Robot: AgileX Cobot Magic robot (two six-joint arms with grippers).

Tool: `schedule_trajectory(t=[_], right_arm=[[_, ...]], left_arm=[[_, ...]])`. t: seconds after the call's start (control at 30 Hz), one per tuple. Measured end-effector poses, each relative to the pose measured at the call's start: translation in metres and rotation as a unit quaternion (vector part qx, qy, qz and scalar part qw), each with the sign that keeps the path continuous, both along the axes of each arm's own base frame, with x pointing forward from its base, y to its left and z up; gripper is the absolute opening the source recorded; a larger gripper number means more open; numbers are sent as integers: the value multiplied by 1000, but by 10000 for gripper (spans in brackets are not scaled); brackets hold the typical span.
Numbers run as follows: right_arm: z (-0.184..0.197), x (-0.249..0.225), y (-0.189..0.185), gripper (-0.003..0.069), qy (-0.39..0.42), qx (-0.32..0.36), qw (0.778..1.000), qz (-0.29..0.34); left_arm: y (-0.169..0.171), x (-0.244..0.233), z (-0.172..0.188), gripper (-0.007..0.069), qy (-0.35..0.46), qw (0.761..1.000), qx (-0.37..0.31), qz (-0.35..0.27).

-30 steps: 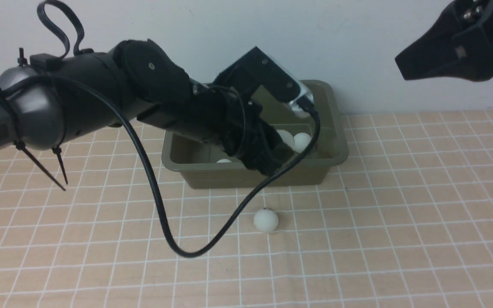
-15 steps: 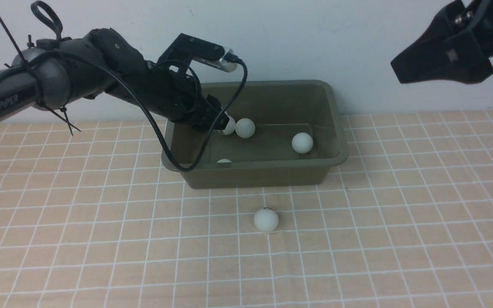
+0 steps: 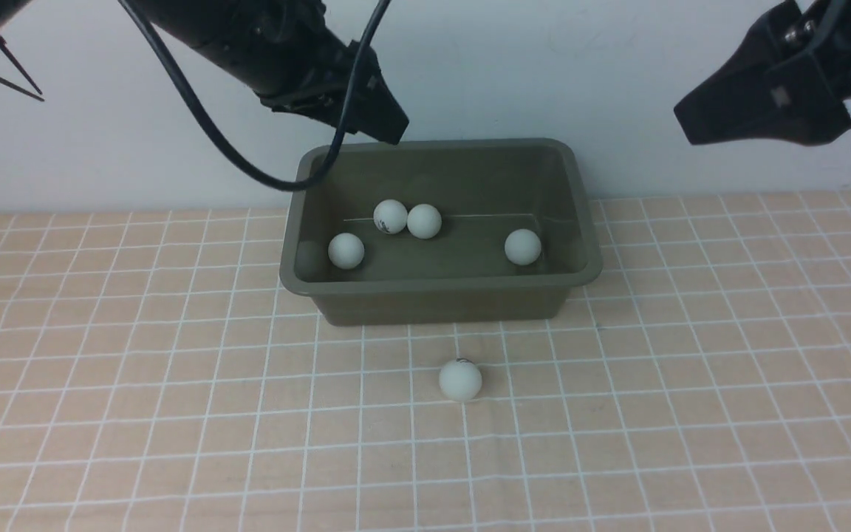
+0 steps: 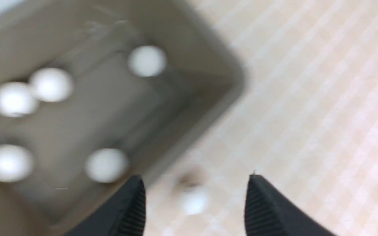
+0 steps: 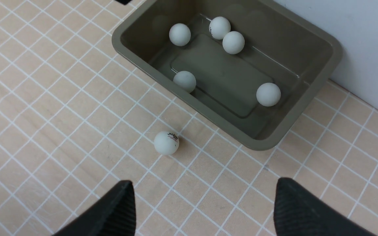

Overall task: Put the table tennis balls into the box on the light coffee tablecloth.
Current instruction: 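Reach for and grasp a ping pong ball on the table beside the basket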

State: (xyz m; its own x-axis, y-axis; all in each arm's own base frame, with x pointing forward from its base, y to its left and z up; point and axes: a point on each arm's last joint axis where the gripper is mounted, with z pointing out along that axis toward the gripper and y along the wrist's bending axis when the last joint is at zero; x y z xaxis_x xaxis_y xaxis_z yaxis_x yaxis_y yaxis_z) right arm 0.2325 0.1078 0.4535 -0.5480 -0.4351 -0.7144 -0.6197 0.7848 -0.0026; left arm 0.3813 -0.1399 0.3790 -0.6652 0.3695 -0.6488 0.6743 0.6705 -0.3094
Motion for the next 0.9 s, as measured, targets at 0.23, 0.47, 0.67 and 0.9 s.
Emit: schedule_trajectory(t=[0.23,0.47,0.67,0.9], right_arm=[[1,1,0,512,-11,3,1000,-1],[1,1,0,512,-10,1,1000,1],[0,0,0,512,-5,-4,1000,3],[0,0,0,512,-5,-4,1000,3]], left_arm=[[-16,-12,3,212,67,997,-33,33],[-57,-50,-48,175,127,988,86,-3],[-80,-93,-108,176,173,960,215,-56],[-103,-93,-125,232,45,973,216,-64]])
